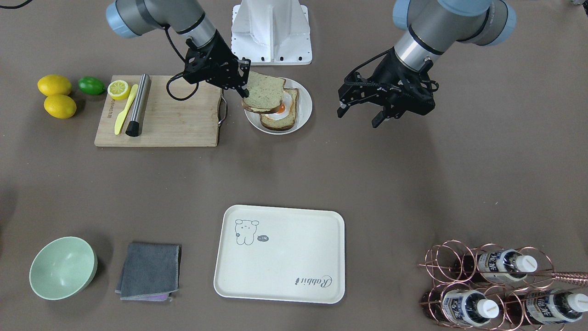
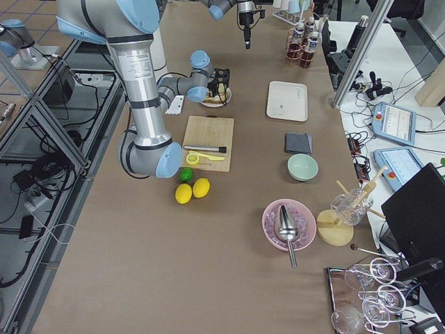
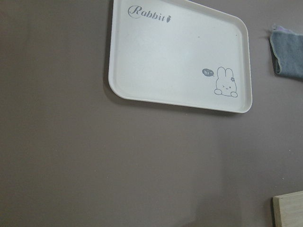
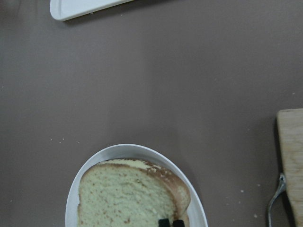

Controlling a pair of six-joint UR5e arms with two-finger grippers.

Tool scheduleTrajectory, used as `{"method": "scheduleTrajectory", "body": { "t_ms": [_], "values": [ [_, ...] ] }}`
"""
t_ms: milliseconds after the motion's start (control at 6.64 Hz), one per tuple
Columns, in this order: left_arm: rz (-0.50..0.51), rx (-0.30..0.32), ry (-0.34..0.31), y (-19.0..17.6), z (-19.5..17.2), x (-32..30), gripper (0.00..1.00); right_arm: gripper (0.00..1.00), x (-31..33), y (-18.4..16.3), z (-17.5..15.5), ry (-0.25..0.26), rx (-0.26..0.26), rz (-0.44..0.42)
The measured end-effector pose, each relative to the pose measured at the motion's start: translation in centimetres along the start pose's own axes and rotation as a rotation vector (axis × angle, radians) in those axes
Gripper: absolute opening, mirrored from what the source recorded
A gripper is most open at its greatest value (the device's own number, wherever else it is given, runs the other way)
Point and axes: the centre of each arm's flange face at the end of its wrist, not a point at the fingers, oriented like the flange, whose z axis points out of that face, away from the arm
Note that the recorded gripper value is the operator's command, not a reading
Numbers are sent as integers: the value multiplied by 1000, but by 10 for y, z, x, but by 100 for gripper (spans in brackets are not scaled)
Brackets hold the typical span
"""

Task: Make sandwich and place on tray
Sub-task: 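Carry the bread slice over the egg toast on the white plate, then lower the bread onto the egg toast and open the right gripper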

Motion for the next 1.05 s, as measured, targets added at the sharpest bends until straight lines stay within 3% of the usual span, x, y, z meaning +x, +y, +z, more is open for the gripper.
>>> {"method": "scheduleTrajectory", "body": {
  "t_ms": [1054],
  "values": [
    [5, 10, 10, 2, -6, 4, 98, 0, -25, 12, 36, 8, 27, -18]
  ]
}}
